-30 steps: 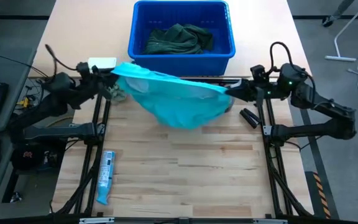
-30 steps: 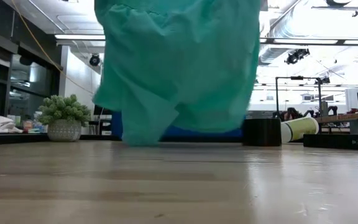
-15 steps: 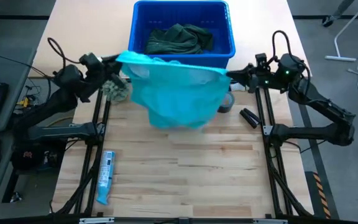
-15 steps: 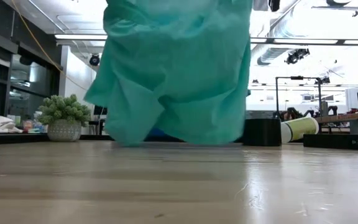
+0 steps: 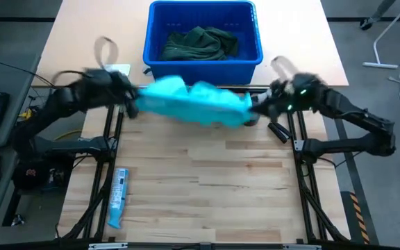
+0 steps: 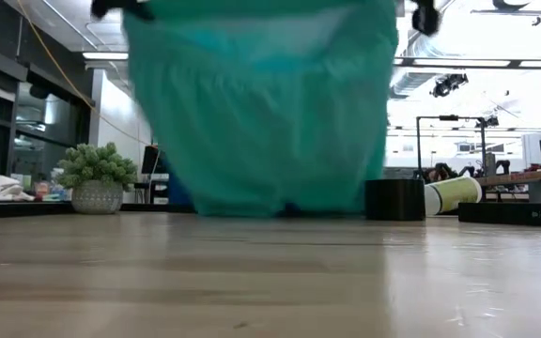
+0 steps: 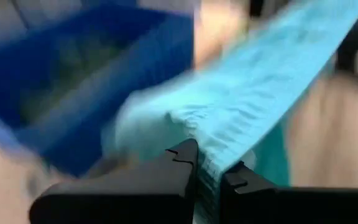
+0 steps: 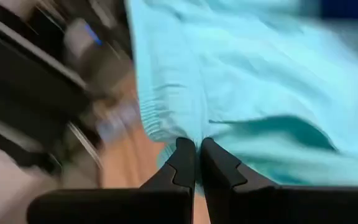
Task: Fold laundry
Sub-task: Fold the light blue shorts
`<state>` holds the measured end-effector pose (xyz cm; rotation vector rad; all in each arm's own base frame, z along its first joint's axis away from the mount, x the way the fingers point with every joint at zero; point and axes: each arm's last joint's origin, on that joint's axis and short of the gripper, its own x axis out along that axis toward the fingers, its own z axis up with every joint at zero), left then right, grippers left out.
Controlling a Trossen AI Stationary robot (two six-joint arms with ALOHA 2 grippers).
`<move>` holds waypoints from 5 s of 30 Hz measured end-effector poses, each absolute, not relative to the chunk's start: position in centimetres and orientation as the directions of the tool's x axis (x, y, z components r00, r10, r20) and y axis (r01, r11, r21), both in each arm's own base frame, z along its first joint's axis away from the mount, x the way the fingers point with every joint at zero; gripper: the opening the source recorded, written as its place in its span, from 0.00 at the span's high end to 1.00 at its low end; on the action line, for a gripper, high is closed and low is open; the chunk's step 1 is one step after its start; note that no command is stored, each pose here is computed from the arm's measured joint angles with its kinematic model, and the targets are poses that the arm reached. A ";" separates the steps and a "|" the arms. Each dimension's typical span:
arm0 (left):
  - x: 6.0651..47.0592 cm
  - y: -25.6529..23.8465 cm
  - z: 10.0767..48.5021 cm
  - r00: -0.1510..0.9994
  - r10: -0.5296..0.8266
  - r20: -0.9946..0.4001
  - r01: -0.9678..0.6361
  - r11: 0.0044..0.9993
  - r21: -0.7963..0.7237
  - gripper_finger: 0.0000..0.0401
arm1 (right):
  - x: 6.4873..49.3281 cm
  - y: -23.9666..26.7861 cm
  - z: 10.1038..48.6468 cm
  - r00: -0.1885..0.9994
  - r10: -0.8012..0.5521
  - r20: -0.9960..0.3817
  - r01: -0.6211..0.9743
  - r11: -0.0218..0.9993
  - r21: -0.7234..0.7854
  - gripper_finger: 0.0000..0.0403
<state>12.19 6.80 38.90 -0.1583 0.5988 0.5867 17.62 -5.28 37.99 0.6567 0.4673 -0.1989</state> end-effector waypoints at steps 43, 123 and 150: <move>19.9 -1.4 20.5 0.573 -0.779 -0.256 -0.259 0.125 -0.958 0.55 | 27.1 5.6 24.6 0.079 0.548 -0.833 0.285 0.788 0.545 0.67; 20.4 -4.6 11.3 0.443 0.309 -0.841 -0.889 0.269 -0.370 1.00 | 29.7 -11.8 17.6 0.272 -0.069 -0.960 0.756 0.632 0.169 1.00; 22.0 8.4 13.5 0.496 0.559 -0.665 -0.817 0.559 -0.140 1.00 | 30.8 6.7 13.6 0.449 0.267 -0.853 0.768 0.374 0.521 1.00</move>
